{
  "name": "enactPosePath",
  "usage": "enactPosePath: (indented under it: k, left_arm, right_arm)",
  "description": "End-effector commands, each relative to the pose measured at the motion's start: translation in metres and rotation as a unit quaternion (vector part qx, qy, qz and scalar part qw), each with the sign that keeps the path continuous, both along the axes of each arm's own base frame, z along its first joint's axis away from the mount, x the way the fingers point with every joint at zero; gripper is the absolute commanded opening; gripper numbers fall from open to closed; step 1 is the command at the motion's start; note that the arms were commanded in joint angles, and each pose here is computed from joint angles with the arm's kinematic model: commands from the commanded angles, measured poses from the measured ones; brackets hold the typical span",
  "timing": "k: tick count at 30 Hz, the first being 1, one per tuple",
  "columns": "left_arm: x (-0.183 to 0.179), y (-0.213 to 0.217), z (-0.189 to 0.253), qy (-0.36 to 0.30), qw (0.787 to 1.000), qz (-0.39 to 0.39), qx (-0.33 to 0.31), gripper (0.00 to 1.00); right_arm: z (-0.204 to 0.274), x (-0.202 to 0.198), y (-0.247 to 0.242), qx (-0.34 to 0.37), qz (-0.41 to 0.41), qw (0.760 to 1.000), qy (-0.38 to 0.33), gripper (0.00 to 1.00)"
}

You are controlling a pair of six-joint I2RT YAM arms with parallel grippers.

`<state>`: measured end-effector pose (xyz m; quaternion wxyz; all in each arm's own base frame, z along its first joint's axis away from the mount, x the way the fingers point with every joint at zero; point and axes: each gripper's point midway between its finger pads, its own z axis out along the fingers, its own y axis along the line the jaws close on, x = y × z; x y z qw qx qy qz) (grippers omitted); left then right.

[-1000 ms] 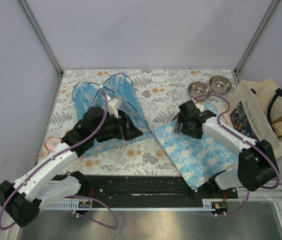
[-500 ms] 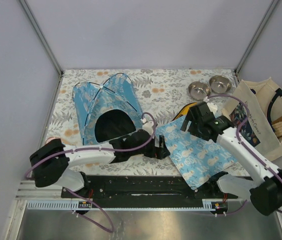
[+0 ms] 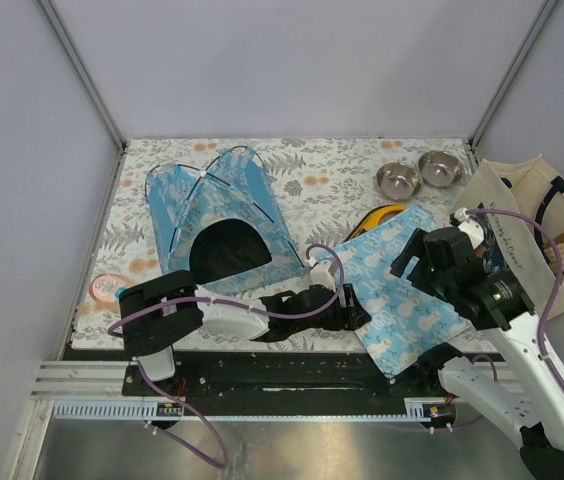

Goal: Set up the pet tent

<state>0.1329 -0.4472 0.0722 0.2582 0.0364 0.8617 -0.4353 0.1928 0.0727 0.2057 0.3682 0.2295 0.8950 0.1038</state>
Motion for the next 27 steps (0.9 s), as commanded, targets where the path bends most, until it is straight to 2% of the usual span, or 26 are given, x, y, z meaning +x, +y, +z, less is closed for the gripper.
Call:
enactPosePath:
  k: [1,6,7,8,9,12,14,18,22,25,27]
  left_arm:
    - [0.023,-0.027,0.044,-0.027,0.996,0.047,-0.075,0.70]
    - [0.032,-0.026,0.032,-0.021,0.998,0.055,-0.035,0.33]
    - [0.034,-0.022,0.030,-0.021,0.998,0.060,-0.026,0.13]
    - [0.039,-0.018,0.030,-0.022,0.997,0.069,-0.020,0.04]
    - [0.044,-0.013,0.032,-0.024,0.997,0.077,-0.015,0.00]
    - [0.060,0.002,0.050,-0.046,0.995,0.084,0.000,0.00]
    - [0.068,0.013,0.078,-0.077,0.994,0.076,0.012,0.00]
    - [0.075,0.045,0.115,-0.114,0.989,0.028,0.092,0.00]
    - [0.078,0.103,0.120,-0.114,0.978,0.006,0.172,0.00]
    - [0.082,0.142,0.119,-0.108,0.977,-0.015,0.184,0.00]
    - [0.073,0.150,0.113,-0.090,0.978,-0.060,0.180,0.00]
  right_arm:
    - [0.026,-0.009,-0.013,-0.018,0.005,1.000,-0.024,0.88]
    - [0.036,-0.015,-0.017,-0.021,0.017,0.999,-0.043,0.88]
    - [0.036,-0.016,-0.017,-0.020,0.019,0.999,-0.045,0.89]
    - [0.037,-0.016,-0.017,-0.021,0.022,0.998,-0.046,0.88]
    - [0.037,-0.017,-0.016,-0.021,0.026,0.998,-0.047,0.88]
    - [0.037,-0.018,-0.014,-0.019,0.037,0.998,-0.044,0.88]
    - [0.038,-0.019,-0.011,-0.014,0.046,0.998,-0.046,0.88]
    - [0.032,-0.018,-0.004,-0.007,0.058,0.997,-0.040,0.89]
    - [0.006,-0.013,0.004,-0.002,0.063,0.998,-0.018,0.91]
    - [-0.014,-0.009,-0.002,-0.021,0.045,0.999,-0.006,0.92]
    - [-0.021,-0.003,-0.006,-0.035,0.037,0.999,-0.008,0.92]
